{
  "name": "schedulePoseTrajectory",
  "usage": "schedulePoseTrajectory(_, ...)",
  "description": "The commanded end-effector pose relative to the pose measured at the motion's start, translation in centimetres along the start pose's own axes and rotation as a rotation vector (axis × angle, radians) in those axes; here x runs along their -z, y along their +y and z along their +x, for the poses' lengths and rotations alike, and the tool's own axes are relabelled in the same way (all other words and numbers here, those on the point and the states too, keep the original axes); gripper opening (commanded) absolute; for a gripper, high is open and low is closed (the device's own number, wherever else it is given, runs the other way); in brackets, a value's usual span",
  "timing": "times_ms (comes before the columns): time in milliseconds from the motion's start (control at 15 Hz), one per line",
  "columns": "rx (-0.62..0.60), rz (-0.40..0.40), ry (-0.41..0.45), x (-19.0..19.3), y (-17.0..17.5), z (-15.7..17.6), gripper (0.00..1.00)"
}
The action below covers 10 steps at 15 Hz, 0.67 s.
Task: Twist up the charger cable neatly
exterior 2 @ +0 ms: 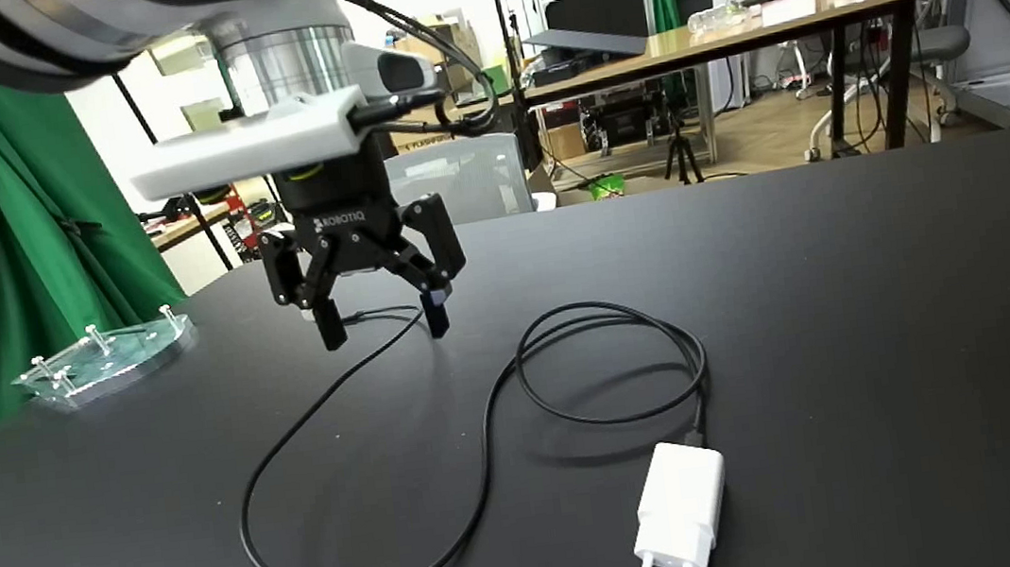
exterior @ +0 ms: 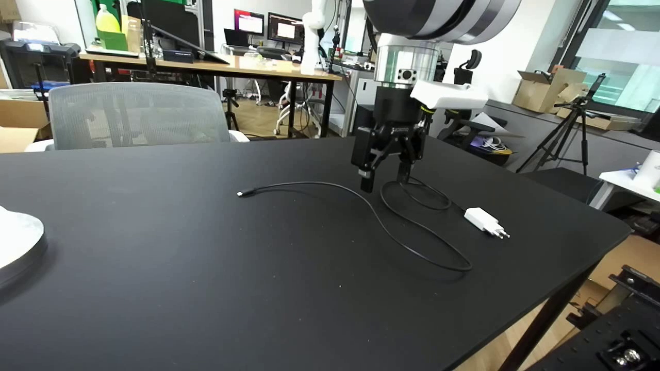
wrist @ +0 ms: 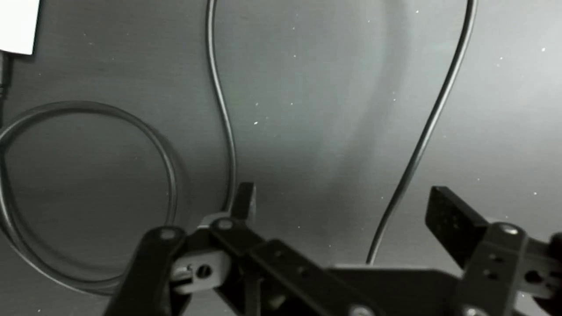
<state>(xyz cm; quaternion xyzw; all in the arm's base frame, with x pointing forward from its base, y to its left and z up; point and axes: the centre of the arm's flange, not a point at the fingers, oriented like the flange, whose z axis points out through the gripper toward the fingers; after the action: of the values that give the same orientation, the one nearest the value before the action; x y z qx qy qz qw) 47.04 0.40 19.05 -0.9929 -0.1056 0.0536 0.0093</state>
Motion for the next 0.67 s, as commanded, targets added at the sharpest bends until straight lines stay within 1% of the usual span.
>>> schedulePoseTrajectory(0, 0.001, 0.0, 0.001, 0.1, 0.0, 0.0, 1.0)
schedulePoseTrajectory(133, -0.012, -0.008, 0.0, 0.2, -0.1, 0.4, 1.0)
schedulePoseTrajectory(333, -0.013, -0.009, -0.014, -0.8, -0.5, 1.4, 1.0)
schedulePoseTrajectory(600, 0.001, -0.043, -0.009, -2.2, -0.7, 3.2, 1.0)
